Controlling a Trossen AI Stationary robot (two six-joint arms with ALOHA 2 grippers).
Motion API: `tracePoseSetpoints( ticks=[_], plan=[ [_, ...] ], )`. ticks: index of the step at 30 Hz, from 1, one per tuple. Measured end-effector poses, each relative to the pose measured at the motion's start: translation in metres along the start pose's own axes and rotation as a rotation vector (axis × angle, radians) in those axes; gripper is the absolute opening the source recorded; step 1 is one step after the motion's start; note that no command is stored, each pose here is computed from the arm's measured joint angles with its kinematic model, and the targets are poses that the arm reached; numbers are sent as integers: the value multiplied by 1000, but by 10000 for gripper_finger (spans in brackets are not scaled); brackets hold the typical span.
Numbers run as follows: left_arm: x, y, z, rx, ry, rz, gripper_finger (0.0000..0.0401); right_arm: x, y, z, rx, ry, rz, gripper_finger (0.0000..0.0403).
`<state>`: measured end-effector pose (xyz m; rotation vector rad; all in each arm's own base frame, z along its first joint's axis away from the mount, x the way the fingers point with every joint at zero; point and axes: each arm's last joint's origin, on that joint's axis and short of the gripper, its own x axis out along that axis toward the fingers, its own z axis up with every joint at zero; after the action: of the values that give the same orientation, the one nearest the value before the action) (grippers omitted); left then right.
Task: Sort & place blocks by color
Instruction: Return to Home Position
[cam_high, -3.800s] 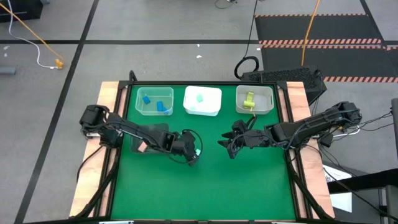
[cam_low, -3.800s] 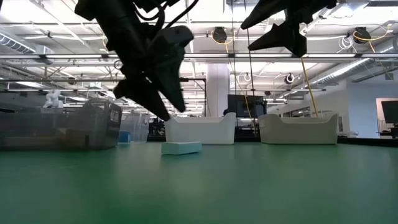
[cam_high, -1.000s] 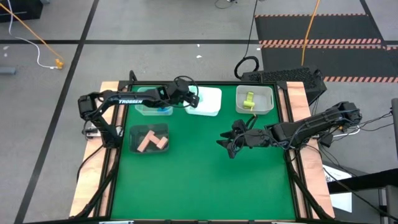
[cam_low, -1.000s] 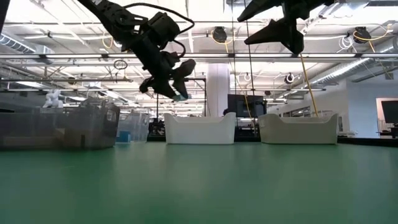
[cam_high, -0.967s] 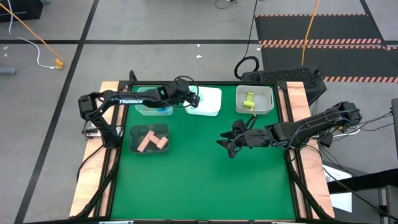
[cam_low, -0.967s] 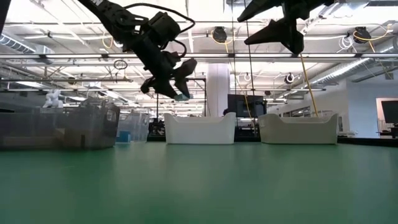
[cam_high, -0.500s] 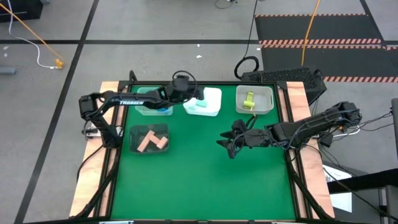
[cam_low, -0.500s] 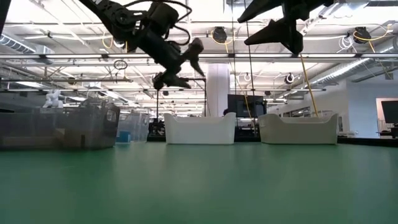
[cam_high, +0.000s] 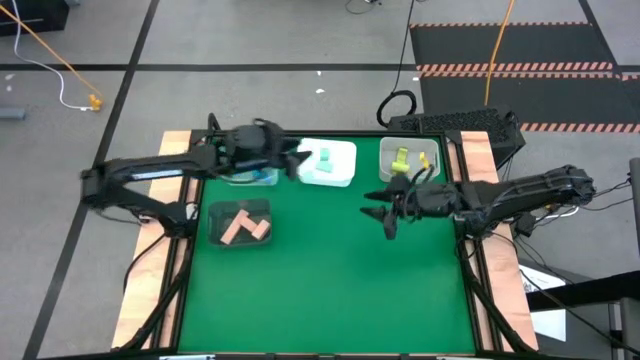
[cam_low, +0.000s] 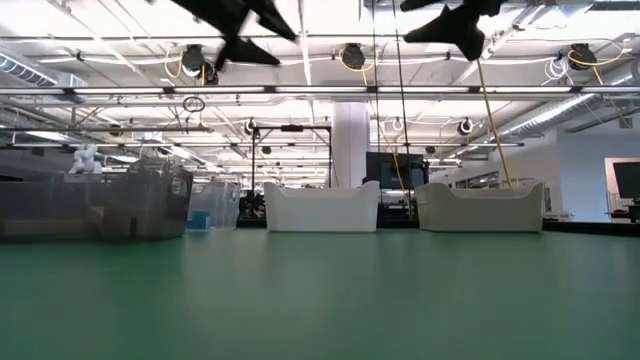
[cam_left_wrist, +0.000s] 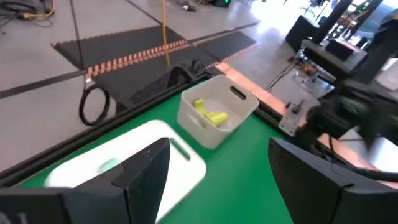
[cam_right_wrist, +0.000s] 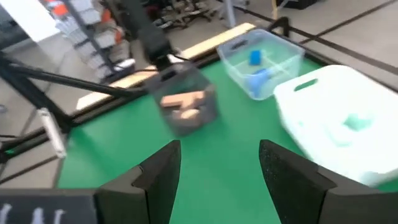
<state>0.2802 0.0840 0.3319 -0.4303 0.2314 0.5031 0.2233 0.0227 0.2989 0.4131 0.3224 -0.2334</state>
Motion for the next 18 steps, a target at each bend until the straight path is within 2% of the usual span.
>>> tracePoseSetpoints(
  ticks=[5, 10, 14, 18],
  plan=[
    [-79, -3, 11, 13, 28, -36, 271, -15, -19, 9, -26, -6, -82, 208],
    [-149, 0, 10, -33, 20, -115, 271, -31, -36, 11, -15, 16, -157, 208],
    [-190, 9, 9, -49, -31, -149, 271, -48, -45, 12, -5, 10, -203, 208],
    [-219, 19, 5, -47, -48, -197, 271, -65, -49, 14, -4, -34, -258, 208]
  ],
)
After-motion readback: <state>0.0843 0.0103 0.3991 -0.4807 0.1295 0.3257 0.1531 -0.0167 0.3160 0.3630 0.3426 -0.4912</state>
